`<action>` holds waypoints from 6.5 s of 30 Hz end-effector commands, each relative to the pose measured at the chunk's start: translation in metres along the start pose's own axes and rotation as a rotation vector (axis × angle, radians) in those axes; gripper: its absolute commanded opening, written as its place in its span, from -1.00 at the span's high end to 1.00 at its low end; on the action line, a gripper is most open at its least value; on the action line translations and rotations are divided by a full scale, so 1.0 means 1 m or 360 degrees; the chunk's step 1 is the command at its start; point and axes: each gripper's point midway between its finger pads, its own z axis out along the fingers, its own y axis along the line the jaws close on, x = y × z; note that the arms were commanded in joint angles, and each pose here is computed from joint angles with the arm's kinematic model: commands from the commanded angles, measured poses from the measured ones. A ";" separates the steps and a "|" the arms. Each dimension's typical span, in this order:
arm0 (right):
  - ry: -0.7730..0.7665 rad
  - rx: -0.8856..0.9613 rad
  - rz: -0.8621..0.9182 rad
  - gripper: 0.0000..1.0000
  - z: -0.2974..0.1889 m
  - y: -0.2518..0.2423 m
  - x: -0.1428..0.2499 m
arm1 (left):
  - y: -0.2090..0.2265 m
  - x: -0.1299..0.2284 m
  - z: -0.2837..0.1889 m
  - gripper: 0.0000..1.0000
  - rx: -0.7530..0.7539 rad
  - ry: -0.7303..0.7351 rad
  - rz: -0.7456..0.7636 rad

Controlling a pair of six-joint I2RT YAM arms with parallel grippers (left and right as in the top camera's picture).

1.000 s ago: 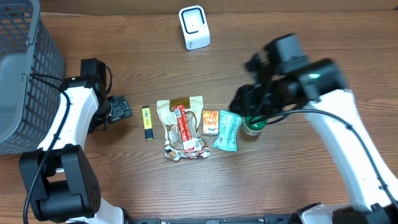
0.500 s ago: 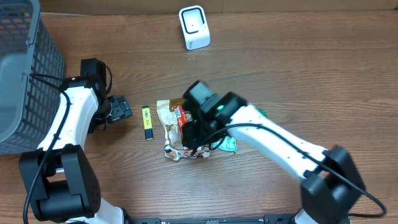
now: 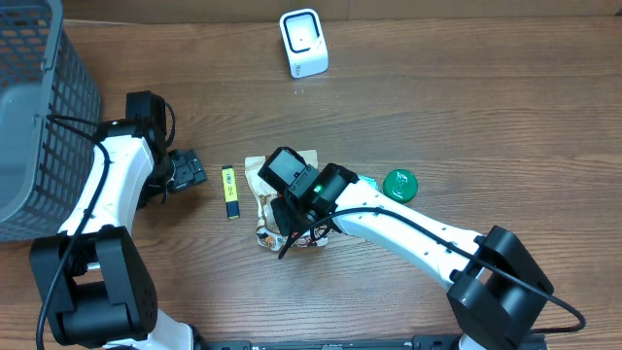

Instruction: Scan the item barcode

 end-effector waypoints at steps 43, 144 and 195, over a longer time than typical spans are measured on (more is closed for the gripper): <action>0.0077 0.0118 0.0012 0.93 0.020 -0.020 0.003 | 0.001 0.001 0.002 -0.99 -0.0018 0.0006 0.0023; 0.0005 -0.0288 -0.0855 0.79 -0.084 0.000 0.016 | 0.001 0.001 0.002 -1.00 -0.0018 0.0006 0.0023; 0.0281 -0.0444 -0.0825 0.00 0.006 -0.044 0.019 | 0.001 0.001 0.002 -1.00 -0.0018 0.0006 0.0023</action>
